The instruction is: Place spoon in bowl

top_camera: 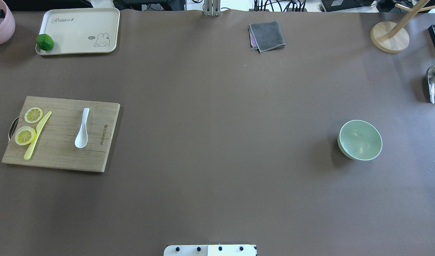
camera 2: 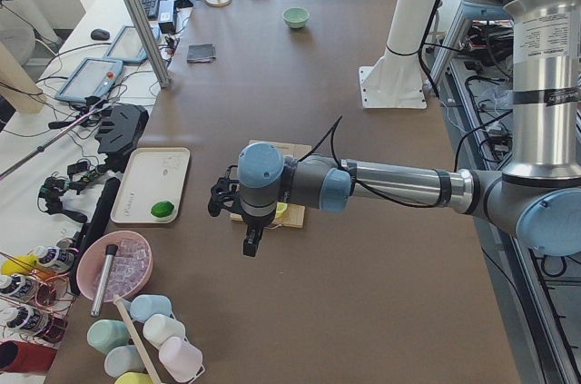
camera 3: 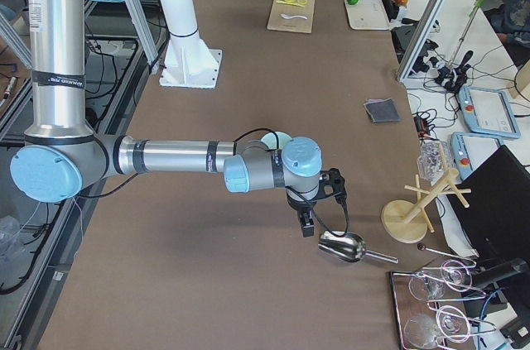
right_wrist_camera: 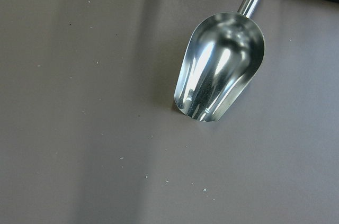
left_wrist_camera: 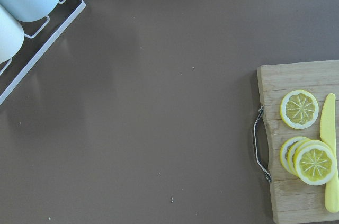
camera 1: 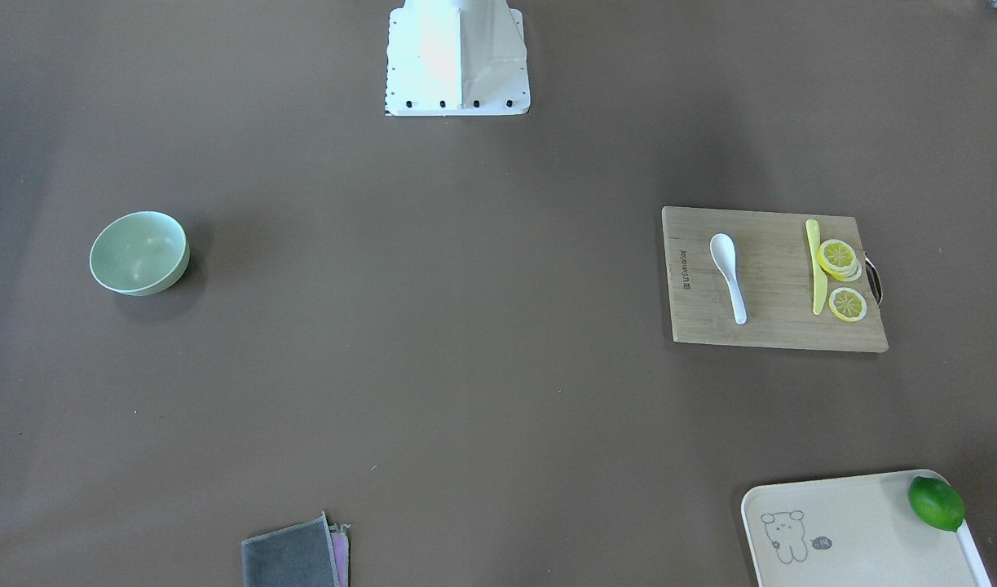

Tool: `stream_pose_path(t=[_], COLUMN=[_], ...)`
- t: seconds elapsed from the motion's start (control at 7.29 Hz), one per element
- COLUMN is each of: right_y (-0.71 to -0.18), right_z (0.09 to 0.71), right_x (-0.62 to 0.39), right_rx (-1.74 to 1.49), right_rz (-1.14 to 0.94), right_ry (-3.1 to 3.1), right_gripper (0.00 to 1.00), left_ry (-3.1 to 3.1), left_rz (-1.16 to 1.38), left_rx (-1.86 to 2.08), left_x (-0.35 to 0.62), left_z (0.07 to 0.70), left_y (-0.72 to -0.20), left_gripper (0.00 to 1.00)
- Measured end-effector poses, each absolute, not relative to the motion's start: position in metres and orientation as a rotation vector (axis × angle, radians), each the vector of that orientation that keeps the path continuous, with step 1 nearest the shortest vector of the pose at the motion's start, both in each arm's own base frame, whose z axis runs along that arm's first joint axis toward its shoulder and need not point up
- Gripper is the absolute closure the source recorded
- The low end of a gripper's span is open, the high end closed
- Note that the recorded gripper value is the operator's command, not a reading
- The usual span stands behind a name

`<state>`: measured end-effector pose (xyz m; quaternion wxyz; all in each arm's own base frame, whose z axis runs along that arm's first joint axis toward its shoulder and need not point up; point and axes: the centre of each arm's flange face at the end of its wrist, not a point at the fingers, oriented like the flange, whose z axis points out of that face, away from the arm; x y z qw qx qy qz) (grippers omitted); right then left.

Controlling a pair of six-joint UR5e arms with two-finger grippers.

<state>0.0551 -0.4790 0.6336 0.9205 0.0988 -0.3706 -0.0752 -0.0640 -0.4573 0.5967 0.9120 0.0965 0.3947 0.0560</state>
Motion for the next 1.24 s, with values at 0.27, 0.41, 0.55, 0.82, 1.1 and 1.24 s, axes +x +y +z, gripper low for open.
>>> stream_pose_path(t=[0.27,0.41,0.55,0.82,1.1,1.24], right_y=[-0.479,-0.480,-0.481,-0.484,-0.487,-0.487], right_z=[0.630,0.627,0.624,0.620,0.608,0.600], right_x=[0.052,0.050,0.046,0.031,-0.006,-0.031], right_rx=[0.210,0.215,0.217,0.203,0.189,0.204], right_rz=[-0.161,-0.167,-0.177,-0.189,-0.171,-0.168], right_ry=[-0.800,-0.813,-0.819,-0.834,-0.862,-0.883], right_gripper=[0.00,0.00,0.00,0.00,0.02,0.02], left_ry=[0.811,0.812,0.816,0.827,0.838,0.849], left_rz=[0.127,0.129,0.112,0.072,0.088,0.079], left_rx=[0.223,0.226,0.220,0.210,0.218,0.206], left_x=[-0.063,-0.062,-0.061,-0.050,-0.025,-0.008], left_z=[0.591,0.590,0.589,0.583,0.568,0.557], left_y=[-0.458,-0.458,-0.459,-0.463,-0.471,-0.474], left_gripper=[0.02,0.02,0.03,0.06,0.06,0.03])
